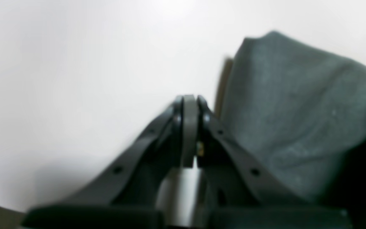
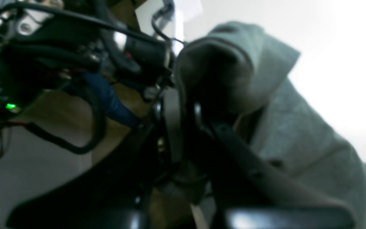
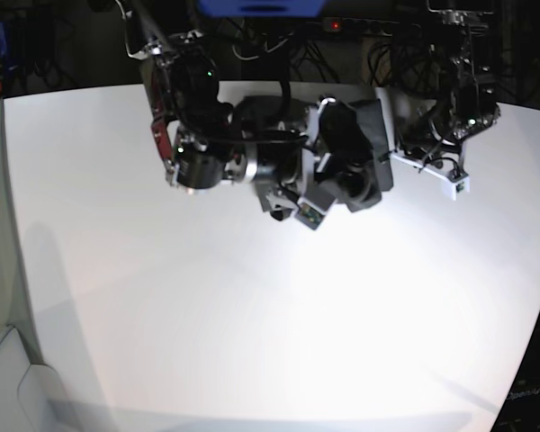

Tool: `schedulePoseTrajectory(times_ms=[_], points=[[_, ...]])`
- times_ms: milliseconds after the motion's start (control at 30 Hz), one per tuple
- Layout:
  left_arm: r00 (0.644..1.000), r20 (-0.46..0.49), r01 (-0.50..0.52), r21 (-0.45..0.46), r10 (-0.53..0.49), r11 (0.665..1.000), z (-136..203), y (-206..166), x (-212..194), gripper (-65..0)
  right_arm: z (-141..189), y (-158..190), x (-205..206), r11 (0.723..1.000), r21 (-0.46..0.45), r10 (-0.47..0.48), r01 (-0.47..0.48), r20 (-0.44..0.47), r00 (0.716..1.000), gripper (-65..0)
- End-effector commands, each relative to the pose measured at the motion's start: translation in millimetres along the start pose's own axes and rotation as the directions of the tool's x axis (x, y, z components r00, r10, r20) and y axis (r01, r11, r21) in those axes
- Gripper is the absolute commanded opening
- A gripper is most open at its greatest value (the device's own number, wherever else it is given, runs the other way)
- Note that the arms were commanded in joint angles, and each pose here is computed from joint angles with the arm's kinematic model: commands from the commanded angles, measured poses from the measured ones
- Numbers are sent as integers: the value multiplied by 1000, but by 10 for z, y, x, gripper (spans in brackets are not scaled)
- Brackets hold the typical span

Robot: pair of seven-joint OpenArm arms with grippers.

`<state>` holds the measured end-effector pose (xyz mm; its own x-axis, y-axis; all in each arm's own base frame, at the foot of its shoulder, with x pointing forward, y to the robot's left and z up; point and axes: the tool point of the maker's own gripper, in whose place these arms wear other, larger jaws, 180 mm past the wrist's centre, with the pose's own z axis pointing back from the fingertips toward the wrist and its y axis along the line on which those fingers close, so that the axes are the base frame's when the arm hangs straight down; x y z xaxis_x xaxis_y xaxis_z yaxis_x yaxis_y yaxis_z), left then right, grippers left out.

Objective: Layout the t-shirt on the table in an organized manner, then fold the t-shirt properly
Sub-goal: 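Press and tuck the folded bundle with both grippers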

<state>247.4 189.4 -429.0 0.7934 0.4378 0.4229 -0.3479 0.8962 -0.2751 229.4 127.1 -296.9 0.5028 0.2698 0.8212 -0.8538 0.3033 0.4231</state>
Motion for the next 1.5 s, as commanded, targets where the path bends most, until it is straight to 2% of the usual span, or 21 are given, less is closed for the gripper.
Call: schedulePoseTrajectory(times_ms=[0, 433, 667, 800, 867, 1000, 1100, 1167, 1367, 1467], points=[[1000, 12, 9, 10, -9, 1000, 27, 17, 58, -648, 0, 5, 207, 1000, 15, 13, -14, 63, 998, -650], [999, 30, 21, 17, -21, 1000, 35, 41, 166, -648, -182, -133, 87, 998, 39, -53, 52, 9, 999, -650], [999, 32, 19, 12, -19, 1000, 36, 28, 177, -648, -215, -96, 209, 997, 51, -58, 55, 63, 996, -598], [999, 33, 21, 15, -21, 1000, 36, 35, 179, -648, -259, -33, 192, 997, 69, -49, 46, 49, 998, -586], [999, 32, 21, 16, -21, 1000, 36, 38, 172, -648, -313, 58, 175, 995, 92, -33, 29, 33, 999, -550], [999, 34, 20, 12, -21, 1000, 41, 28, 178, -648, -386, 199, 152, 992, 129, -7, 5, 13, 1000, -434], [999, 37, 23, 14, -24, 1000, 49, 27, 183, -648, -396, 264, 177, 990, 142, 17, -19, 13, 1000, -339], [999, 35, 24, 14, -24, 1000, 51, 31, 173, -648, -366, 269, 225, 990, 136, 30, -34, 27, 999, -299], [999, 26, 42, 45, -44, 998, 90, 187, 154, -648, -286, 296, 431, 987, 123, 92, -100, 70, 993, -285], [997, 67, 41, 69, -45, 997, 208, 305, 273, -648, -236, 340, 515, 984, 117, 121, -131, 92, 988, -285]])
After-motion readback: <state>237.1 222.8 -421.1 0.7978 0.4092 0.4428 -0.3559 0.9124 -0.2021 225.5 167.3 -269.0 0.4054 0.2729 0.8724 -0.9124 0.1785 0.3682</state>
